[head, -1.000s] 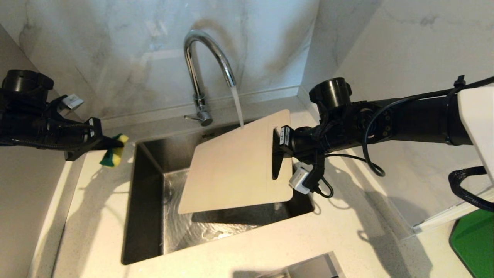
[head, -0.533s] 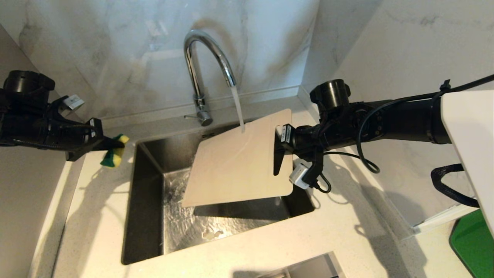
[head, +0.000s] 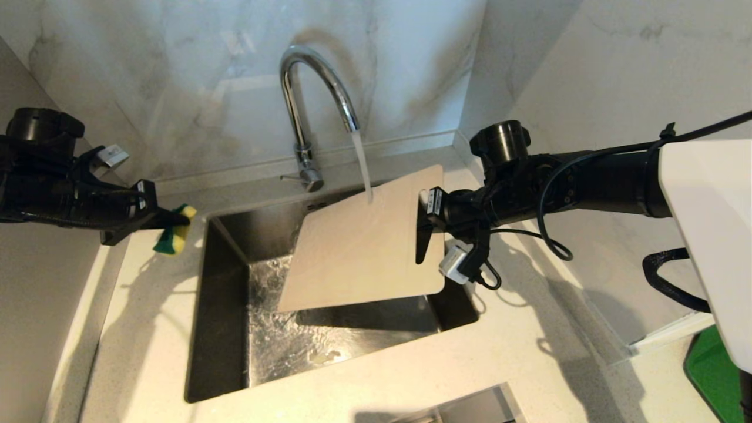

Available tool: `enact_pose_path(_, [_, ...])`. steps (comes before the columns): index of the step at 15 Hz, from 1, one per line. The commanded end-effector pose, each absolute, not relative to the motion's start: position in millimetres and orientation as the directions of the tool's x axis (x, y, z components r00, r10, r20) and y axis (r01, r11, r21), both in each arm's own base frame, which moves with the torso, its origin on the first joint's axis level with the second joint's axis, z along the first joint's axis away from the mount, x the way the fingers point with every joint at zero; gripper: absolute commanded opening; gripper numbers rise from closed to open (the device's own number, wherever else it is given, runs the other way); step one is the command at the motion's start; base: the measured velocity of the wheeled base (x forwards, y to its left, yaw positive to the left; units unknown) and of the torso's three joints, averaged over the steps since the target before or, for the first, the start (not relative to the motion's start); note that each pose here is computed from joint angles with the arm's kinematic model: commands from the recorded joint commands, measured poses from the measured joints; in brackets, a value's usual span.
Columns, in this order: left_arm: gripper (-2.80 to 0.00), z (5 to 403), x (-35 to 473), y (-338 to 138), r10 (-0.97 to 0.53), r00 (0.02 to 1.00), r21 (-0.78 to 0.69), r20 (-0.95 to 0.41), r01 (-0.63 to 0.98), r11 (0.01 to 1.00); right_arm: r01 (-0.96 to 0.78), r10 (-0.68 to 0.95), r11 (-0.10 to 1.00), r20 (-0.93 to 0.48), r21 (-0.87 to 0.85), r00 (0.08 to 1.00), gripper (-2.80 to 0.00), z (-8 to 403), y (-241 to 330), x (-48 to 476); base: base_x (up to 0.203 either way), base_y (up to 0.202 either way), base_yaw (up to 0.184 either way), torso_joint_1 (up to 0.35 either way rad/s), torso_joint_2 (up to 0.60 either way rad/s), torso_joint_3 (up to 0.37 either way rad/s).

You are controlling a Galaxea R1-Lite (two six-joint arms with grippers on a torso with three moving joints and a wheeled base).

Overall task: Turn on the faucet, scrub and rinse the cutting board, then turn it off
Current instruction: Scrub the cutting board underwater

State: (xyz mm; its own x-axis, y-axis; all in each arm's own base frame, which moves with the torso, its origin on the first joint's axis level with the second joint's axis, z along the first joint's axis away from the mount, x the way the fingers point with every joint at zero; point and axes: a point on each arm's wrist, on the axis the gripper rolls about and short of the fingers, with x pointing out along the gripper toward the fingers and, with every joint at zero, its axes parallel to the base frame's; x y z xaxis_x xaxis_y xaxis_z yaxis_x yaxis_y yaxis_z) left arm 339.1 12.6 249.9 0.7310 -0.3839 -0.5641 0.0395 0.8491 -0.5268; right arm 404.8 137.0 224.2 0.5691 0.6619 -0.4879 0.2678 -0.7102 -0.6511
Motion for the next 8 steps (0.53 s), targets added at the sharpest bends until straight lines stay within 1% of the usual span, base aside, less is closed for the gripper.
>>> enact_pose_path(1, [-2.80, 249.6, 339.1, 12.5, -0.386, 0.729, -0.530, -0.565, 0.038, 0.847, 0.278, 0.663, -0.713, -0.490, -0.643, 0.566, -2.80, 223.5, 136.9, 404.9, 0.000, 0.000, 0.000, 0.000, 0.00, 0.000])
enact_pose_path(5, [-2.80, 245.5, 341.9, 8.7, -0.394, 0.718, -0.530, -0.574, 0.040, 0.847, 0.267, 0.664, -0.717, -0.514, -0.644, 0.543, -2.80, 223.5, 136.2, 386.9, 0.000, 0.000, 0.000, 0.000, 0.00, 0.000])
enact_pose_path(8, [-2.80, 245.6, 340.3, 5.4, -0.400, 0.712, -0.533, -0.577, 0.043, 0.845, 0.283, 0.670, -0.709, -0.491, -0.646, 0.557, -2.80, 241.1, 131.4, 370.2, 0.000, 0.000, 0.000, 0.000, 0.00, 0.000])
